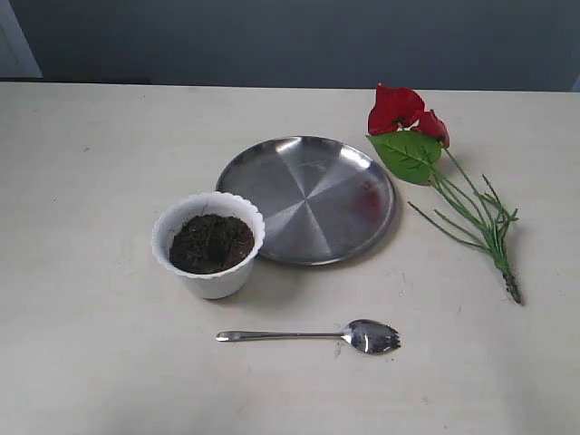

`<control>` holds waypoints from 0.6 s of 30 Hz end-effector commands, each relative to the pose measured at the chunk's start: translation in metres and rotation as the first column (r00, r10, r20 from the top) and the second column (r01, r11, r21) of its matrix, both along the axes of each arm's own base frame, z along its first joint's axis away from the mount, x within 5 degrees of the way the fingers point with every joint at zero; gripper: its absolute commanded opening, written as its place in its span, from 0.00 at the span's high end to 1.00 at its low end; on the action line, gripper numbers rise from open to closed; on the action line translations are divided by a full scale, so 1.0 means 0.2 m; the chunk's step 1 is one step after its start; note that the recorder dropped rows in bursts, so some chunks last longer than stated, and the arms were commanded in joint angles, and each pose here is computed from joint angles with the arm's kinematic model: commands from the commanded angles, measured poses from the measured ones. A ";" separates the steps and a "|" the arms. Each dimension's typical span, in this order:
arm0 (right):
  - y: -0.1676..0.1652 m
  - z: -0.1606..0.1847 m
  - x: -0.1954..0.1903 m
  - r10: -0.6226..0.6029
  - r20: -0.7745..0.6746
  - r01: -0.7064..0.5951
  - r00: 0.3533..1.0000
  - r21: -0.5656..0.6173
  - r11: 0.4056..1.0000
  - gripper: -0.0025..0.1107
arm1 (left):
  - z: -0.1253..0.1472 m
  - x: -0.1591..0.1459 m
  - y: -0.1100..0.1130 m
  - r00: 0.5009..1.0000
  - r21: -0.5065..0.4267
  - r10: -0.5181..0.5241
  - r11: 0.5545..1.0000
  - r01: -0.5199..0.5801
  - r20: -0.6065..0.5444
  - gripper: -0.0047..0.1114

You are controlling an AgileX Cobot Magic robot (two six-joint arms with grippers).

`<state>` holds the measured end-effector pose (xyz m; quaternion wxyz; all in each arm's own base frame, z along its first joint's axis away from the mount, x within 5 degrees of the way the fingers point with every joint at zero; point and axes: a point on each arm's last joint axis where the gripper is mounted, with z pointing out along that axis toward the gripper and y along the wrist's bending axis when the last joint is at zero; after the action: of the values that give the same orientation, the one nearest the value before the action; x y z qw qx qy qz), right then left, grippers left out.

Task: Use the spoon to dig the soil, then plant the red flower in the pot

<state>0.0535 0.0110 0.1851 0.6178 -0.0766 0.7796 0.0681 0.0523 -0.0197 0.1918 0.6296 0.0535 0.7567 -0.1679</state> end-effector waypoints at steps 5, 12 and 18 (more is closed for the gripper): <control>0.00 0.00 0.00 -0.005 0.017 0.006 1.000 -0.022 1.000 0.98 | 0.00 0.00 0.00 1.000 -0.003 -0.009 1.000 0.009 0.002 0.96; 0.01 0.10 0.01 -0.046 0.137 -0.013 0.990 0.401 0.916 0.98 | 0.00 0.00 0.00 1.000 -0.003 -0.009 1.000 0.009 0.002 0.96; -0.03 0.18 0.01 -0.183 0.172 -0.019 0.968 0.775 0.632 0.98 | 0.00 0.00 0.00 1.000 -0.003 -0.009 1.000 0.009 0.002 0.96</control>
<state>0.0554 0.0111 0.2148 0.6731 0.1521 0.6538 0.3104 0.0523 -0.0198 0.1917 0.6289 0.0537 0.7572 -0.1678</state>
